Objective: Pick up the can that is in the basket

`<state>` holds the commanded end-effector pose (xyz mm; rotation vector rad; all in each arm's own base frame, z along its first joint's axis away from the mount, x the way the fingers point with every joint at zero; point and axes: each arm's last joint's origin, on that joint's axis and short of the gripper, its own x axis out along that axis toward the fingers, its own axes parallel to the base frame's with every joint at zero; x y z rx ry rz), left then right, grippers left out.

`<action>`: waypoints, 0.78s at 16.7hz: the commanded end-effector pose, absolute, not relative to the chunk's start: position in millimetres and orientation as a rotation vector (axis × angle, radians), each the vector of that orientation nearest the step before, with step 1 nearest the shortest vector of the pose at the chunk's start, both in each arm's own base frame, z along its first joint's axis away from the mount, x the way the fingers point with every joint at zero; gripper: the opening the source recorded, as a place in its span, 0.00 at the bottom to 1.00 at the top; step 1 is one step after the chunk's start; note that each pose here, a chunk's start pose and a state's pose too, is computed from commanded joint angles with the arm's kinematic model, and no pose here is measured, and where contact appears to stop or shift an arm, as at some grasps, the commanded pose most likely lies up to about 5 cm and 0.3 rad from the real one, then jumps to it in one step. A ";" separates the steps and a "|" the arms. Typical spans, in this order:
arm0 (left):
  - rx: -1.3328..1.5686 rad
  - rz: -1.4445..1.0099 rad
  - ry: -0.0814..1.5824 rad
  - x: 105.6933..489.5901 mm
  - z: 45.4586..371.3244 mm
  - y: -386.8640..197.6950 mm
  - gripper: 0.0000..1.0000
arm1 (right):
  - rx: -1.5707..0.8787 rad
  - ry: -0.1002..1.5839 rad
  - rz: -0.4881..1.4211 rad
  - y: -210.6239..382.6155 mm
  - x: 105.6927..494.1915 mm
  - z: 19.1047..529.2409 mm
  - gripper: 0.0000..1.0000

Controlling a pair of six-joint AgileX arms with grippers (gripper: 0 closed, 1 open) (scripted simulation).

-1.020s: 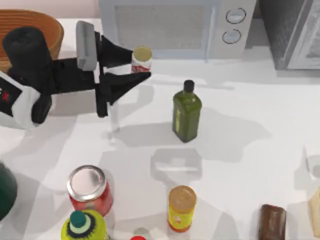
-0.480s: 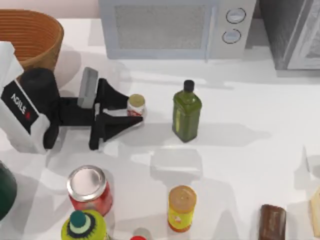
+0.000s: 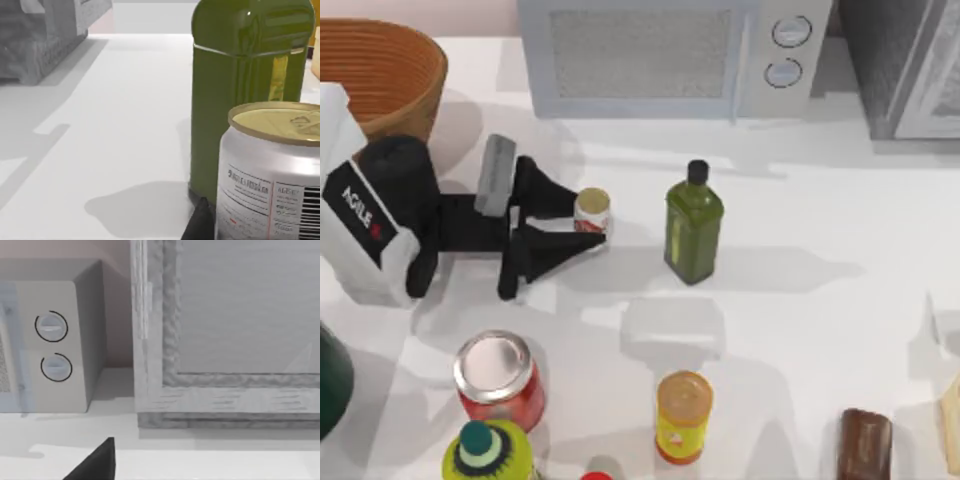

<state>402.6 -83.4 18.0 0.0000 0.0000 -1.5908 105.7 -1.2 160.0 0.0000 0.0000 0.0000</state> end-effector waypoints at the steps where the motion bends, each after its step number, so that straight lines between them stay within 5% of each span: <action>1: 0.000 -1.591 0.000 402.6 18.0 -83.4 0.38 | 0.000 0.000 0.000 -1.2 105.7 160.0 1.00; 9: 0.000 -1.591 0.000 402.6 18.0 -83.4 0.98 | 0.000 0.000 0.000 -1.2 105.7 160.0 1.00; 13: 0.000 -1.591 0.000 402.6 18.0 -83.4 1.00 | 0.000 0.000 0.000 -1.2 105.7 160.0 1.00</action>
